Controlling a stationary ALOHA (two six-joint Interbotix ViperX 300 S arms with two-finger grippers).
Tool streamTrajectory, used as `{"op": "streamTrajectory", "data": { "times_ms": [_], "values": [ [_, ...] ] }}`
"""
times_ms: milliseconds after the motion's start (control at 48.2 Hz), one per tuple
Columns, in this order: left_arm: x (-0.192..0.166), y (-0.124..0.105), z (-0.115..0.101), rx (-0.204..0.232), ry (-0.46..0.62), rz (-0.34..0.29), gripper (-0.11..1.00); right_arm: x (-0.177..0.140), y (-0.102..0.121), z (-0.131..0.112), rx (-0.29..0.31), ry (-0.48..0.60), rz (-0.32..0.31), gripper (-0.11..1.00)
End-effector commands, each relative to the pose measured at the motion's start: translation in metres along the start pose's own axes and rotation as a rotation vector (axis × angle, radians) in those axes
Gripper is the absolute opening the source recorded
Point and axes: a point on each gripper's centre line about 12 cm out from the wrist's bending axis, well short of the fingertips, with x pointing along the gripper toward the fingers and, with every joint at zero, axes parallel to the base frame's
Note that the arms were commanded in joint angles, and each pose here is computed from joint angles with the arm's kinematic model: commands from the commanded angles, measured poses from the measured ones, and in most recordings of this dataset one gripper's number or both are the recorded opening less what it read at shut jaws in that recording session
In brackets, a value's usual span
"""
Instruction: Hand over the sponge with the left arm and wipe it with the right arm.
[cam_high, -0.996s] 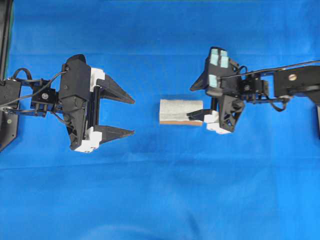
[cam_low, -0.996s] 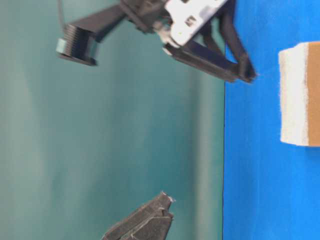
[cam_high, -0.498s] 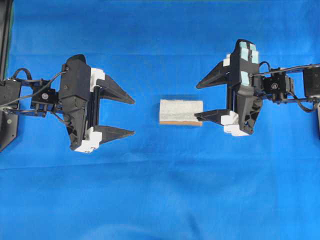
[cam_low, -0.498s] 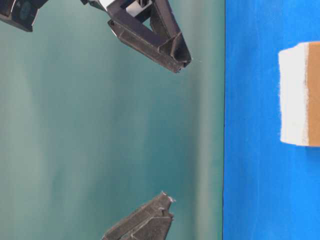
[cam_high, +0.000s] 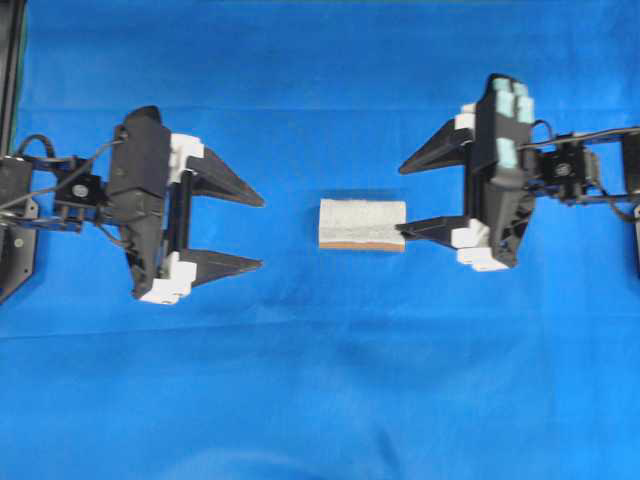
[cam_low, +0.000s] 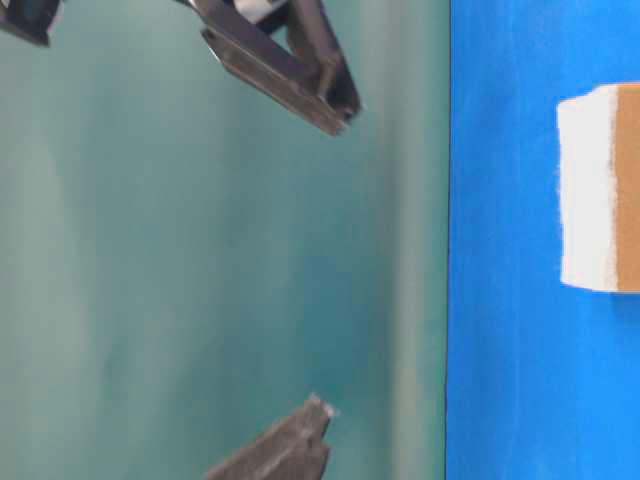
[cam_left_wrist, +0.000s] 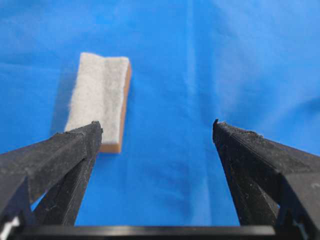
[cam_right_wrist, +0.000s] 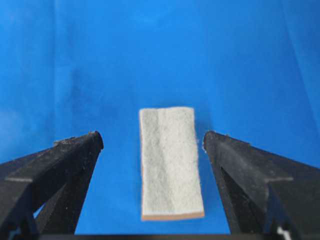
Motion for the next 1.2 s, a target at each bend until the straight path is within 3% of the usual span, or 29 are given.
{"op": "streamTrajectory", "data": {
  "times_ms": [0, 436, 643, 975, 1183],
  "values": [
    [-0.014, -0.002, 0.01, 0.001, -0.053, -0.01, 0.87, -0.016, 0.001, 0.009, -0.003, -0.047, 0.005, 0.74],
    [-0.098, -0.002, 0.013, 0.014, -0.173, -0.028, 0.87, -0.1, -0.001, 0.005, -0.002, -0.168, 0.004, 0.74],
    [-0.137, 0.0, -0.001, 0.067, -0.224, -0.03, 0.87, -0.131, -0.005, -0.015, 0.002, -0.198, -0.002, 0.74],
    [-0.165, 0.004, -0.037, 0.077, -0.234, -0.033, 0.87, -0.147, -0.009, -0.068, 0.02, -0.232, 0.006, 0.74],
    [-0.161, 0.007, -0.06, 0.06, -0.202, -0.032, 0.87, -0.142, -0.009, -0.083, 0.04, -0.259, 0.022, 0.74]
  ]
}}
